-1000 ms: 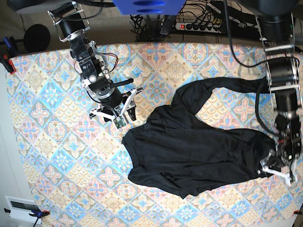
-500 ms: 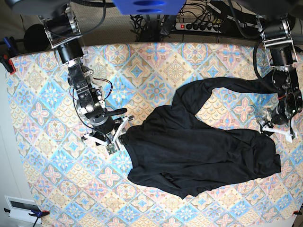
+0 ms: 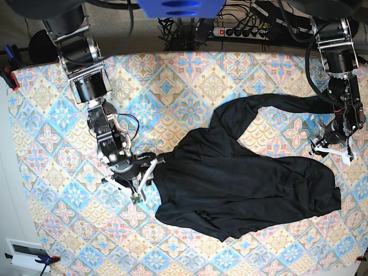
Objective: Layout the t-shirt on the table in an organized manner, then fold the t-shirt properly
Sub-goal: 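Grasp the black shirt's hem edge with the right gripper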
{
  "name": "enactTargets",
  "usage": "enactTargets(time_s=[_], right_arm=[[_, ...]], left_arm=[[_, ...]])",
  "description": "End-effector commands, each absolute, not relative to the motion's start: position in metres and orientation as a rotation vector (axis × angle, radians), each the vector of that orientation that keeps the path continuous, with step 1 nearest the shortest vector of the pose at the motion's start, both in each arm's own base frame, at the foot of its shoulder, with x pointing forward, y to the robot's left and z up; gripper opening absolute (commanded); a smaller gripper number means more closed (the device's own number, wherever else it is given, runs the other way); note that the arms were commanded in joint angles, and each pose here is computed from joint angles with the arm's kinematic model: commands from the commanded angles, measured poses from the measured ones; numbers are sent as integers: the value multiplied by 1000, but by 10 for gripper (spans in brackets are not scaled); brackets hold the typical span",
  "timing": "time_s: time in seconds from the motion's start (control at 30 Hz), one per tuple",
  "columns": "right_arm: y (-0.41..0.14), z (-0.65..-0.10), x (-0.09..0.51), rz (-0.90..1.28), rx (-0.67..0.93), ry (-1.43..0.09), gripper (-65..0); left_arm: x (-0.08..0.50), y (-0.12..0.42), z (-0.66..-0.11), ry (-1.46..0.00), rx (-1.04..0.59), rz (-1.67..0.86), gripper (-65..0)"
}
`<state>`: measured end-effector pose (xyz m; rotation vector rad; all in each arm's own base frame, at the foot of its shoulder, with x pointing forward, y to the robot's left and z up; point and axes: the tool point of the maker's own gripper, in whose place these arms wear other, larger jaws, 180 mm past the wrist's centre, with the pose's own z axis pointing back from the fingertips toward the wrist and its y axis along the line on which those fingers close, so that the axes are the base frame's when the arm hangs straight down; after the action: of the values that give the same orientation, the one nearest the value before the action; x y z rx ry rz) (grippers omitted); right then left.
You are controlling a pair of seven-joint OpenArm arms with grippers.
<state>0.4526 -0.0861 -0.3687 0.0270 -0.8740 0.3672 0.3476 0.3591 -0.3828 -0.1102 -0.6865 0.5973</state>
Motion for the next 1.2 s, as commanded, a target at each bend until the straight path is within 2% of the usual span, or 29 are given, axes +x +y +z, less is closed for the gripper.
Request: enactTargets(time_s=[0.0, 0.17, 0.73, 1.0, 1.17], right_arm=[[-77, -343, 471, 367, 41, -950, -440], [-61, -357, 466, 416, 93, -927, -440], [-73, -384, 464, 399, 69, -846, -439], [-38, -398, 446, 560, 66, -808, -439], [-34, -401, 443, 581, 65, -802, -444]], left_arm=[[358, 370, -363, -742, -89, 585, -355], [359, 365, -365, -741, -104, 589, -355], [361, 358, -368, -739, -119, 591, -355], [361, 358, -368, -739, -119, 591, -355], [361, 358, -368, -739, -119, 591, -355]])
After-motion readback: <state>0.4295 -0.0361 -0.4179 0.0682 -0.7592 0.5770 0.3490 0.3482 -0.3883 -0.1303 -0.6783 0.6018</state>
